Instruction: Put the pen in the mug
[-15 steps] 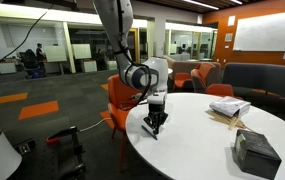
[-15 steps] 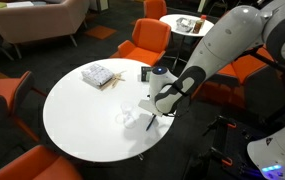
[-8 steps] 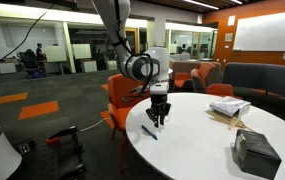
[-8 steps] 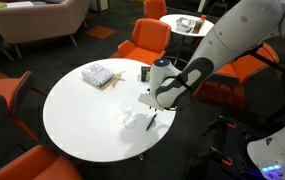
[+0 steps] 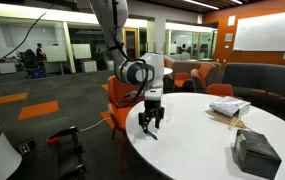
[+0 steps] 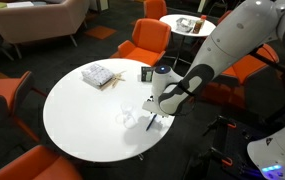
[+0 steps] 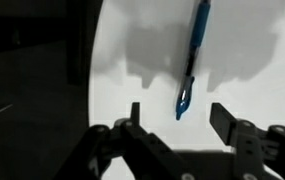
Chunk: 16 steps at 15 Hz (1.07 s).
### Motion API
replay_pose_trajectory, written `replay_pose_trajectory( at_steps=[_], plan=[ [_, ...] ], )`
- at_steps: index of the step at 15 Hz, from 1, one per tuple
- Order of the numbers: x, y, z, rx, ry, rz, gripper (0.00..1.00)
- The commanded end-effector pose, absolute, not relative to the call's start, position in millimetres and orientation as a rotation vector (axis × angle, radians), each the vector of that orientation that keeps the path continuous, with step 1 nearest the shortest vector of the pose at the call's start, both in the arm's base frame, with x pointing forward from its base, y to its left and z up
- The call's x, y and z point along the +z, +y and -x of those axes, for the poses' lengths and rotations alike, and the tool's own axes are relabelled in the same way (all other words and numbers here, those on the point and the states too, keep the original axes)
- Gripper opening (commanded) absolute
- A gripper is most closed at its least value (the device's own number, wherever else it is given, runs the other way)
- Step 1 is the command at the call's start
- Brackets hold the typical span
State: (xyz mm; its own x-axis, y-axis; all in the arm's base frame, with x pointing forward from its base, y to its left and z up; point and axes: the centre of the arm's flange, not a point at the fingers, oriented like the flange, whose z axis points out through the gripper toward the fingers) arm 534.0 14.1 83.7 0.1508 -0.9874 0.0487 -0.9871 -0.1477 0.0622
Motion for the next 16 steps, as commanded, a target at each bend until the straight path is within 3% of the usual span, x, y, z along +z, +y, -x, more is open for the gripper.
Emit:
replay_pose_trajectory(
  at_steps=[1, 2, 3, 5, 6, 10, 11, 12, 13, 16],
  plan=[
    [75.1, 15.1, -534.2, -0.023, -1.964, -2.332, 0.63],
    [71.0, 14.7, -533.8, -0.029, -1.96, -2.327, 0.6],
    [67.6, 14.4, -533.2, -0.035, -1.959, -2.325, 0.48],
    [62.9, 13.0, -533.9, -0.034, -1.951, -2.319, 0.38],
    [61.7, 11.6, -535.3, -0.029, -1.947, -2.315, 0.28],
    [60.4, 3.5, -540.3, -0.017, -1.954, -2.306, 0.14],
    [60.7, 2.2, -541.4, -0.015, -1.953, -2.308, 0.16],
    [62.1, 2.6, -541.6, -0.006, -1.948, -2.315, 0.4],
    [63.0, 3.6, -542.2, -0.005, -1.944, -2.324, 0.42],
    [63.7, 5.2, -544.8, -0.004, -1.926, -2.343, 0.65]
  ],
)
